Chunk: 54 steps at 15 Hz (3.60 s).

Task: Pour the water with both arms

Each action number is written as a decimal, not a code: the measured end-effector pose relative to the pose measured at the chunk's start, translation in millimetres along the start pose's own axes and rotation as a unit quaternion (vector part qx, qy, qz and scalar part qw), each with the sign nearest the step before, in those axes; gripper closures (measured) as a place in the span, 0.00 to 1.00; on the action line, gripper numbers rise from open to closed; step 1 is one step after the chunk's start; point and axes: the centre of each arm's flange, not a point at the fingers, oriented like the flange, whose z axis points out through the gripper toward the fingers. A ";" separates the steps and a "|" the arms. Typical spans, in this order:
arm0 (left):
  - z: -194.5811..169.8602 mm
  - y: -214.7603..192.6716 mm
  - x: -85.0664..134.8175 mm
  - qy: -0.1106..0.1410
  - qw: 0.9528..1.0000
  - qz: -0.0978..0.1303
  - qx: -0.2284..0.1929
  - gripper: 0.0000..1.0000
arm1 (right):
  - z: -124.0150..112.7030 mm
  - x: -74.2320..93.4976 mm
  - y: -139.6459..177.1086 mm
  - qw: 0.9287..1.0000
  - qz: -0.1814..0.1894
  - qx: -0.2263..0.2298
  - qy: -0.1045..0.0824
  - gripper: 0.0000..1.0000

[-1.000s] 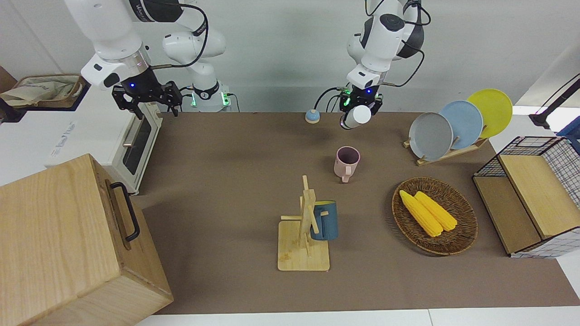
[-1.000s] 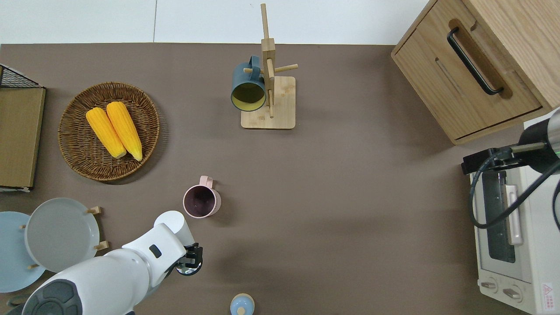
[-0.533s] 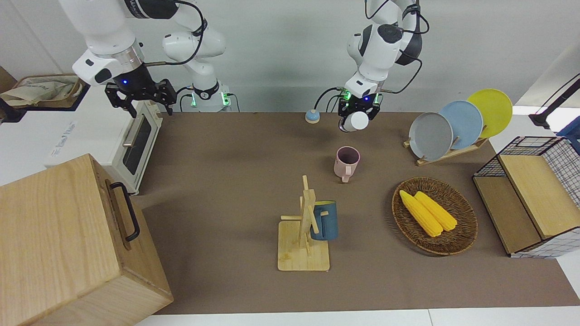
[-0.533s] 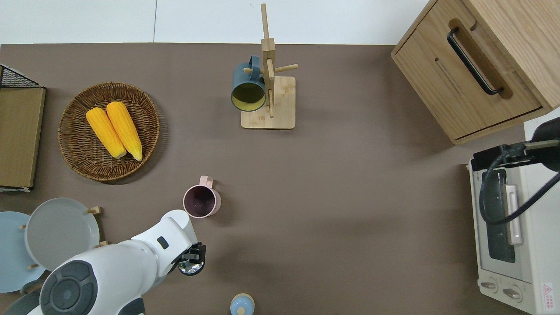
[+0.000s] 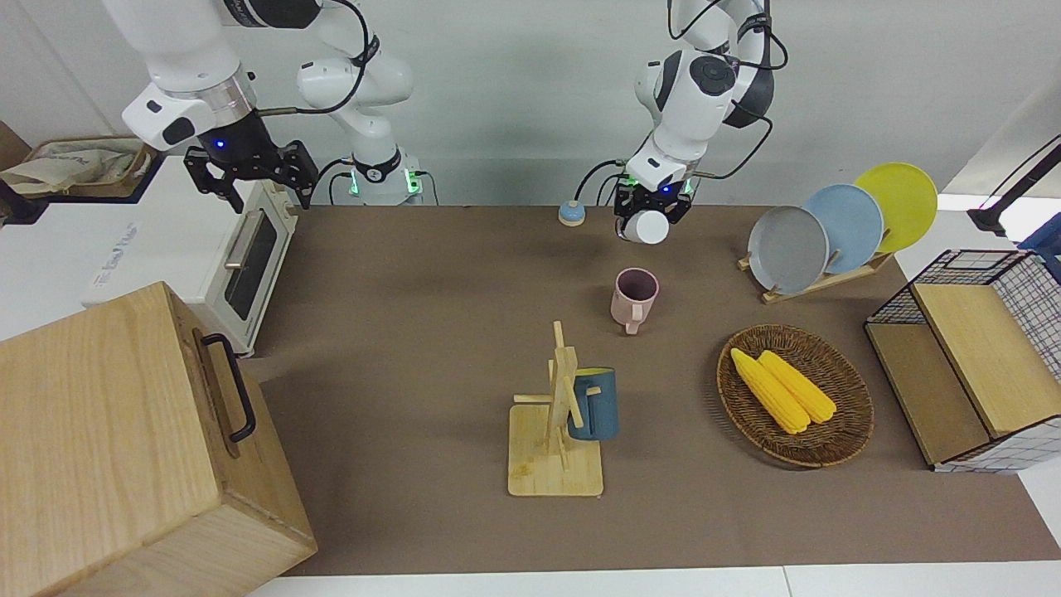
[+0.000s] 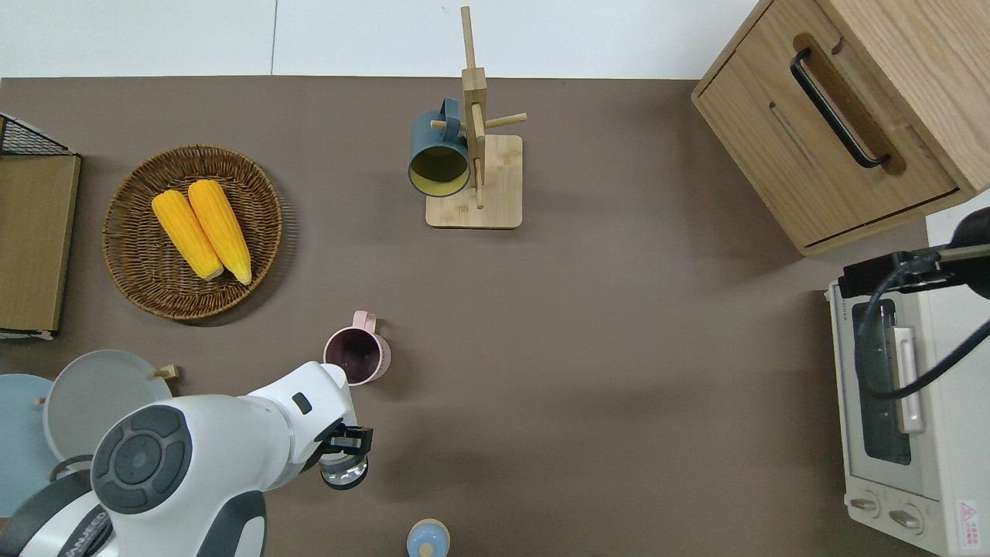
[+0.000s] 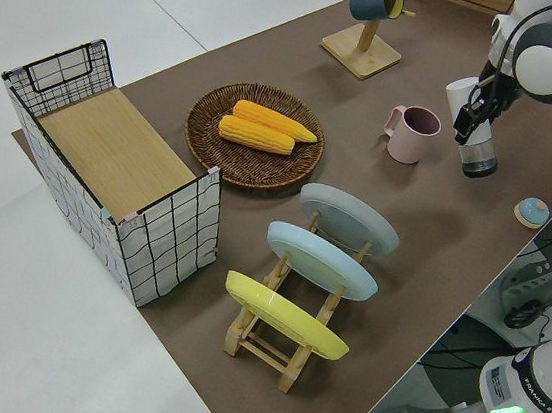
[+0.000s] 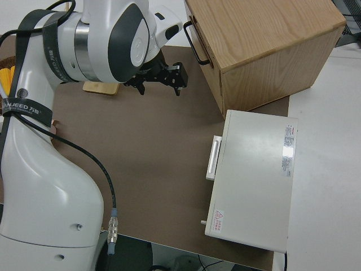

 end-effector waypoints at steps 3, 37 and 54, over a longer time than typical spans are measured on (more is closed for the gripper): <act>4.0 1.3 6.7 -0.022 1.000 0.001 -0.001 0.37 | -0.2 0.4 -7.5 1.000 -0.007 0.000 0.000 0.00; 22.9 -11.0 61.6 -0.190 0.981 -0.026 0.008 0.37 | -0.4 0.5 -9.4 1.000 -0.009 0.000 0.000 0.00; 32.7 -5.5 76.1 -0.228 0.973 -0.030 0.017 0.37 | -0.4 0.5 -9.4 1.000 -0.009 0.000 0.000 0.00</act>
